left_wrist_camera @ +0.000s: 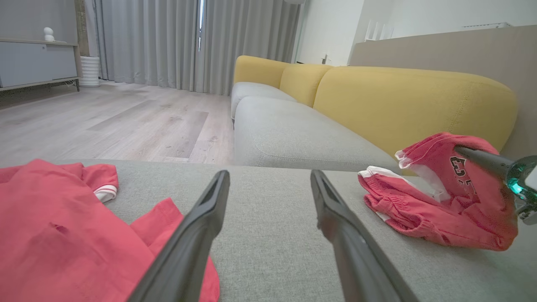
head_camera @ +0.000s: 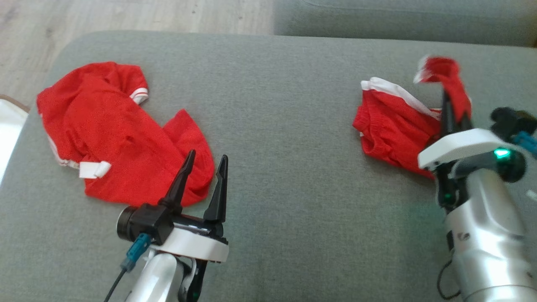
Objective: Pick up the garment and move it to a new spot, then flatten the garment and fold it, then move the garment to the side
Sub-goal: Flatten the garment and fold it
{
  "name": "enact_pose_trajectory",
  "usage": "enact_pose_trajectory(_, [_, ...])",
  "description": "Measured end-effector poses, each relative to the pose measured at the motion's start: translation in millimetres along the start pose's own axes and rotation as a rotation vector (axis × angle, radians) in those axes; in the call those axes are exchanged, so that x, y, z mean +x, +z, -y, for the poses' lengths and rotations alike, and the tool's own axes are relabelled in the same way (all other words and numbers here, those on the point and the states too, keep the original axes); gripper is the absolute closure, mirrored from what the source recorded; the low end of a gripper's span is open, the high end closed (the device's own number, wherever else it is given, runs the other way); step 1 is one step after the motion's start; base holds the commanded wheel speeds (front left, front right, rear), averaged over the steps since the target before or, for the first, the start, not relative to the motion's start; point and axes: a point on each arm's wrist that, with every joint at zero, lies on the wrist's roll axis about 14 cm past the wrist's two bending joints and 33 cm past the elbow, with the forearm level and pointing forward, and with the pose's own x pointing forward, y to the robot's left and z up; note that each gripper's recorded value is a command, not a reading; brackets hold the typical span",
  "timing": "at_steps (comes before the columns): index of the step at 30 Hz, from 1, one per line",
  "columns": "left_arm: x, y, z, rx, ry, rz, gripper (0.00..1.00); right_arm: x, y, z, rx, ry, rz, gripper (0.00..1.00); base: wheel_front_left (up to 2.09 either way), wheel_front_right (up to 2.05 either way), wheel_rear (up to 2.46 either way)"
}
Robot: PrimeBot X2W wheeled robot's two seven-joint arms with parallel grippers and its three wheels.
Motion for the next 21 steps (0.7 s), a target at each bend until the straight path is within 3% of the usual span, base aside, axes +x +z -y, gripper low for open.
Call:
enact_pose_trajectory(12, [-14, 1, -12, 0.002, 0.046, 0.002, 0.0, -4, -23, -56, -0.016, 0.162, -0.046, 1.0, 0.0, 0.0, 0.0])
enact_pose_trajectory(20, [-15, -2, -14, 0.009, 0.052, -0.007, 0.0, -17, -71, -63, -0.138, 0.233, -0.209, 1.0, 0.0, 0.0, 0.0])
enact_pose_trajectory(21, [-14, -2, -14, 0.009, 0.051, -0.007, 0.0, -21, -82, -64, -0.163, 0.245, -0.258, 0.62, 0.0, 0.0, 0.0])
